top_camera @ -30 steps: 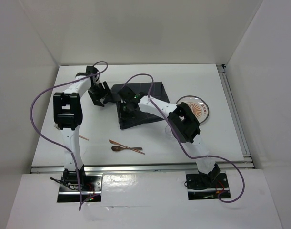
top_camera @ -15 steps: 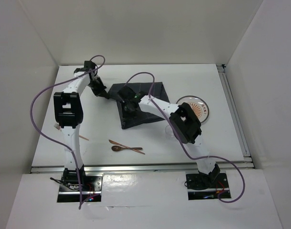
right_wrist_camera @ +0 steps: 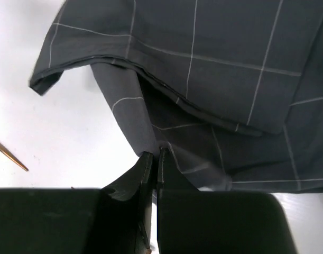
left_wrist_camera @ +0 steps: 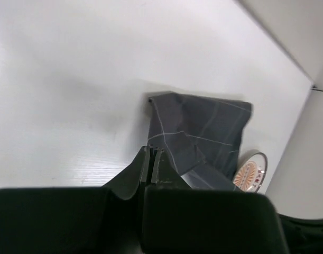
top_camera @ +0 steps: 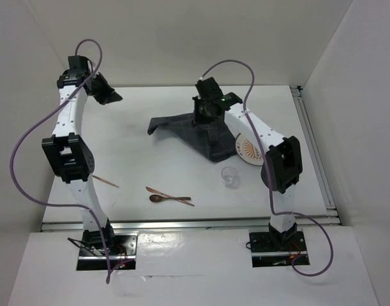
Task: Set the dinner table for one person
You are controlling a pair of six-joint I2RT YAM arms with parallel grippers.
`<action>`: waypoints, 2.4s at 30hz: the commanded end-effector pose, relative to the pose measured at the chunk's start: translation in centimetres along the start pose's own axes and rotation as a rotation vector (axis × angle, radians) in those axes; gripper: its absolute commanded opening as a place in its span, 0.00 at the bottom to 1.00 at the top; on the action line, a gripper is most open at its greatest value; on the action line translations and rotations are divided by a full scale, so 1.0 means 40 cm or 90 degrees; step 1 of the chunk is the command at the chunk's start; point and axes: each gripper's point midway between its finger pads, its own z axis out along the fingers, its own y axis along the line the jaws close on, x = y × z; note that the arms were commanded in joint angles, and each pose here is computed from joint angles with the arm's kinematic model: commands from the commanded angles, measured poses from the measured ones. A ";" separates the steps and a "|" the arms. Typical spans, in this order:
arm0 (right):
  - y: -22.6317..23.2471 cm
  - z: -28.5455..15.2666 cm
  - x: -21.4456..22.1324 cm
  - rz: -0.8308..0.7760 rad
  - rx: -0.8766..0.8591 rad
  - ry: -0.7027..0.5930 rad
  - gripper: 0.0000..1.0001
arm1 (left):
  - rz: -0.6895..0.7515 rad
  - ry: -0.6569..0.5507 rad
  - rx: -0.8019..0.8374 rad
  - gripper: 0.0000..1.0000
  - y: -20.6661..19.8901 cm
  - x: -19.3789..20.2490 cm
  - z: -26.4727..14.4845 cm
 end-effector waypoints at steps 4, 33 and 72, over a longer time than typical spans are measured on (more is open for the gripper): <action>0.023 -0.071 0.015 -0.035 -0.017 0.000 0.00 | 0.102 0.055 0.016 0.00 -0.051 0.135 -0.022; -0.023 -0.049 0.101 -0.019 -0.002 0.048 0.00 | 0.266 0.096 -0.092 0.80 0.048 0.437 0.211; -0.244 -0.436 -0.348 -0.001 0.002 -0.257 0.00 | 0.012 -0.050 0.419 0.00 -0.288 0.079 -0.472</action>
